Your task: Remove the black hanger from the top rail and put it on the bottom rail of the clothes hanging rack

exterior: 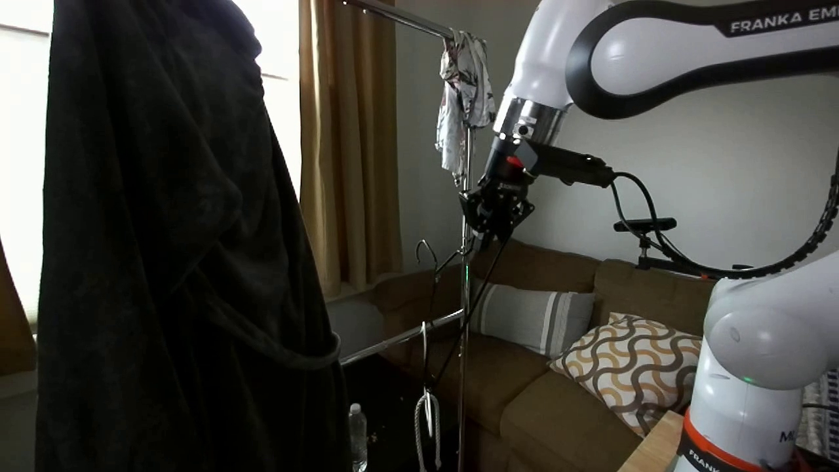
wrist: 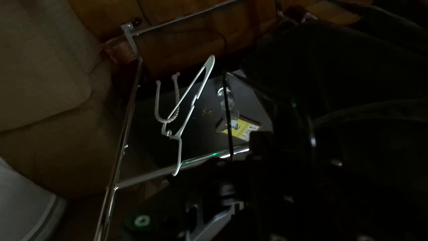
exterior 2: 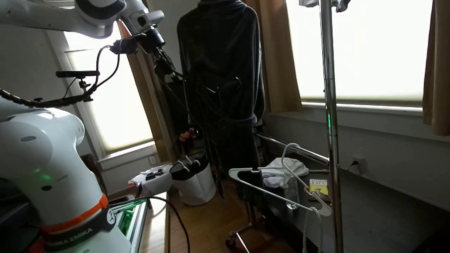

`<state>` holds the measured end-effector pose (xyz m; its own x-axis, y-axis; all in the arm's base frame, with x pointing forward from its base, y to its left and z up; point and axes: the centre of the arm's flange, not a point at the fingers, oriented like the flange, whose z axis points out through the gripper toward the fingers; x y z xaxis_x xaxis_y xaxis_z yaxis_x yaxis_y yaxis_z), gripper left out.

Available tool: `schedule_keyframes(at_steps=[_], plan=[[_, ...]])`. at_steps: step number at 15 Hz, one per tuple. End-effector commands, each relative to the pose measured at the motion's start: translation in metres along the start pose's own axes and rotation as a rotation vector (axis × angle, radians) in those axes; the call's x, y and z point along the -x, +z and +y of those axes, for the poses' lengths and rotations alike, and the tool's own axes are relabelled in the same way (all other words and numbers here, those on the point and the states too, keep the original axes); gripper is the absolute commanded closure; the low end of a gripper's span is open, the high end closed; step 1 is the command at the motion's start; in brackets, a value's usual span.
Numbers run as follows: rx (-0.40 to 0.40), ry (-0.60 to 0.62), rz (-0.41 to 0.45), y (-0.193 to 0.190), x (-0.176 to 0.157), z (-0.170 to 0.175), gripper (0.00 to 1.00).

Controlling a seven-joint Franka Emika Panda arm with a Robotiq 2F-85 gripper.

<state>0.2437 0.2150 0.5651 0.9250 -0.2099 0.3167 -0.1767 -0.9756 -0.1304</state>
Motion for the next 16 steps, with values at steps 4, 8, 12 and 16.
schedule_keyframes(at_steps=[4, 8, 12, 16], plan=[[0.006, 0.051, -0.06, 0.018, -0.014, -0.009, 0.99], [-0.011, 0.187, -0.089, 0.064, -0.021, -0.049, 0.99], [-0.008, 0.289, -0.08, 0.107, -0.026, -0.077, 0.99], [0.019, 0.319, -0.039, 0.164, -0.033, -0.095, 0.99]])
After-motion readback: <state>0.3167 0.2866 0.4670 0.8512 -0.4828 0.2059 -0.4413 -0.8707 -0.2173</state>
